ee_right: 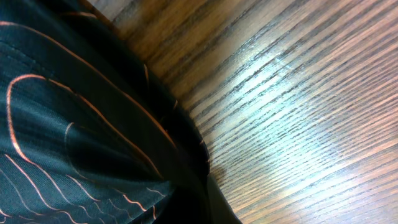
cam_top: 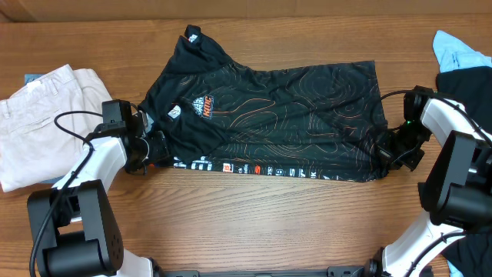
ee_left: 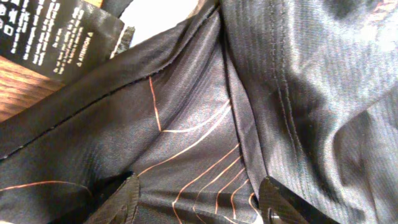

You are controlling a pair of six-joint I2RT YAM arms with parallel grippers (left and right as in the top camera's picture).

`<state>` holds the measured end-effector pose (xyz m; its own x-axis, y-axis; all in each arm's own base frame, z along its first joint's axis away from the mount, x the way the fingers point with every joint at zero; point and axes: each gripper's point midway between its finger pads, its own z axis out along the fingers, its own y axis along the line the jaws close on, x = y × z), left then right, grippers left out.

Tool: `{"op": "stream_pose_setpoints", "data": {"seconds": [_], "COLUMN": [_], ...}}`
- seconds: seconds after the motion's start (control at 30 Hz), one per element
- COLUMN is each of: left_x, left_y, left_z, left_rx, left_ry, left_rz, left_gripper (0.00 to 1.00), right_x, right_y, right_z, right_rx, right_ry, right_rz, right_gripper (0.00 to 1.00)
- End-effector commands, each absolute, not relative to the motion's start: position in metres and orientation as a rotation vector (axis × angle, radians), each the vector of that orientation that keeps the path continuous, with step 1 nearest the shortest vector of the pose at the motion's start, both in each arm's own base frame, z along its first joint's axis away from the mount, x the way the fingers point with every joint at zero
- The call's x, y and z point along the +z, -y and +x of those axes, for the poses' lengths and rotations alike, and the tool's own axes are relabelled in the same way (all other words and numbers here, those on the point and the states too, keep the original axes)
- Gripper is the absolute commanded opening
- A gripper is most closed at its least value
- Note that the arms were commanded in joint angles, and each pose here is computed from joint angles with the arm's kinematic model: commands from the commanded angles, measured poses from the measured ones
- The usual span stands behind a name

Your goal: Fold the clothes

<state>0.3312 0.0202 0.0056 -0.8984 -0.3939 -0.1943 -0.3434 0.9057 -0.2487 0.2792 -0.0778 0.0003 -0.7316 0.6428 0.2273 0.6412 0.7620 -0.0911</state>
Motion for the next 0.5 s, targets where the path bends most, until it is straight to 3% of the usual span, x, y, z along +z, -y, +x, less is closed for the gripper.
{"op": "stream_pose_setpoints", "data": {"seconds": [0.0, 0.17, 0.47], "left_x": [-0.018, -0.030, -0.020], "left_y": [-0.030, -0.029, -0.034], "left_z": [0.295, 0.233, 0.183], "left_rx": [-0.183, -0.084, 0.093], "left_ry": [-2.948, -3.116, -3.280], "left_rz": [-0.650, -0.896, -1.006], "left_gripper": [0.55, 0.55, 0.52], "right_x": [-0.009, -0.005, 0.004], "right_y": [0.098, 0.095, 0.092], "right_z": [0.264, 0.249, 0.234], "right_rx": [0.160, 0.163, 0.178], "right_ry": [2.670, 2.611, 2.553], "right_rz": [-1.017, -0.991, -0.962], "right_gripper": [0.04, 0.04, 0.04]}}
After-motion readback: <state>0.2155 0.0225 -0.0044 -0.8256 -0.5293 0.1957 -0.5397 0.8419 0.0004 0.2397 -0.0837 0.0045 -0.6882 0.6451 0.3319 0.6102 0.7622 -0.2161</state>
